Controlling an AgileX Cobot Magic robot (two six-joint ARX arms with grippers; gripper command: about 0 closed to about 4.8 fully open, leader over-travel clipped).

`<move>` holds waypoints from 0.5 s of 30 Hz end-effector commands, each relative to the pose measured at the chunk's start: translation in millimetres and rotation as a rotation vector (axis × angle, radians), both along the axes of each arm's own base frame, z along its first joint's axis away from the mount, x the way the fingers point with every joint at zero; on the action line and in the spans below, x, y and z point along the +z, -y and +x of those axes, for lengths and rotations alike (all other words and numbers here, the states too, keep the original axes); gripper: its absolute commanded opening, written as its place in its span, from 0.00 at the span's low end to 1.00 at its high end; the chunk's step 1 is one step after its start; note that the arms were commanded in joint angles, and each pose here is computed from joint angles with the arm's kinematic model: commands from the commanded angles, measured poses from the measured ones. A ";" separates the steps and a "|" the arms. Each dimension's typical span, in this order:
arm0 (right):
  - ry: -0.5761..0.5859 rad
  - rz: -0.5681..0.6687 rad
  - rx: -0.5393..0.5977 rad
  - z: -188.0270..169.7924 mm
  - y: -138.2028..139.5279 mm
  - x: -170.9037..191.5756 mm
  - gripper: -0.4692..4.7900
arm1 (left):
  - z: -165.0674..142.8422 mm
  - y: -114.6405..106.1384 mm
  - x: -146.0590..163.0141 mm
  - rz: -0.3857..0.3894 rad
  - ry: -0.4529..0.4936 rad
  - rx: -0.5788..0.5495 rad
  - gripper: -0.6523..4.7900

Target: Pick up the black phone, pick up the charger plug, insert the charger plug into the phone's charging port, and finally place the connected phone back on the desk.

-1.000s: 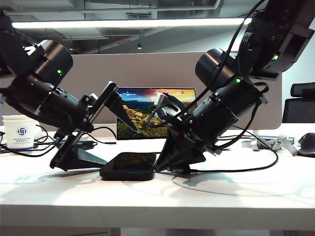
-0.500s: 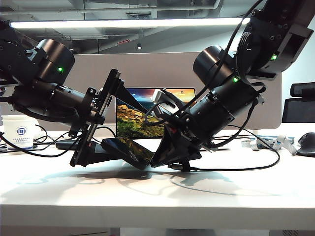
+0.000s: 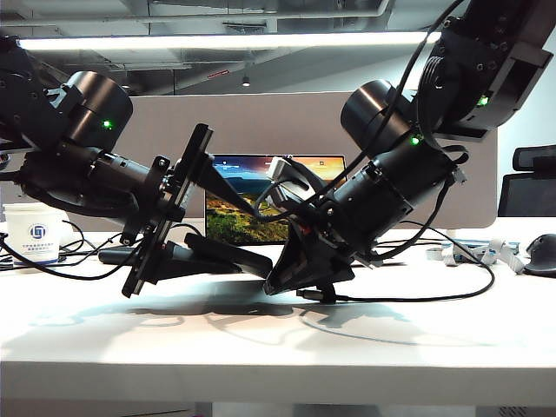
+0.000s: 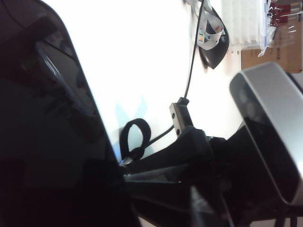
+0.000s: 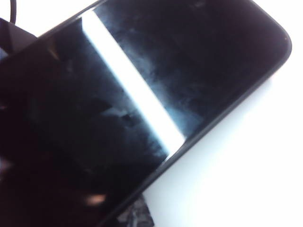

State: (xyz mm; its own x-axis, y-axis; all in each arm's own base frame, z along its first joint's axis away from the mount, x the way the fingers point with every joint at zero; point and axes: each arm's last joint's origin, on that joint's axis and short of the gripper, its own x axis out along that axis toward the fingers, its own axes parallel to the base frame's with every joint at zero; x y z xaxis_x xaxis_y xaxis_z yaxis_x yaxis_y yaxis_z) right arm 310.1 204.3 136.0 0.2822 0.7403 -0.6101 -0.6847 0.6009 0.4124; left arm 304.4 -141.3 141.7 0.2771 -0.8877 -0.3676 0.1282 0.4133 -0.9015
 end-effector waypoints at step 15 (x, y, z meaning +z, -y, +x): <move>0.098 0.032 -0.122 17.9 32.6 29.0 0.08 | 3.4 2.8 10.5 -0.035 0.146 -0.036 0.11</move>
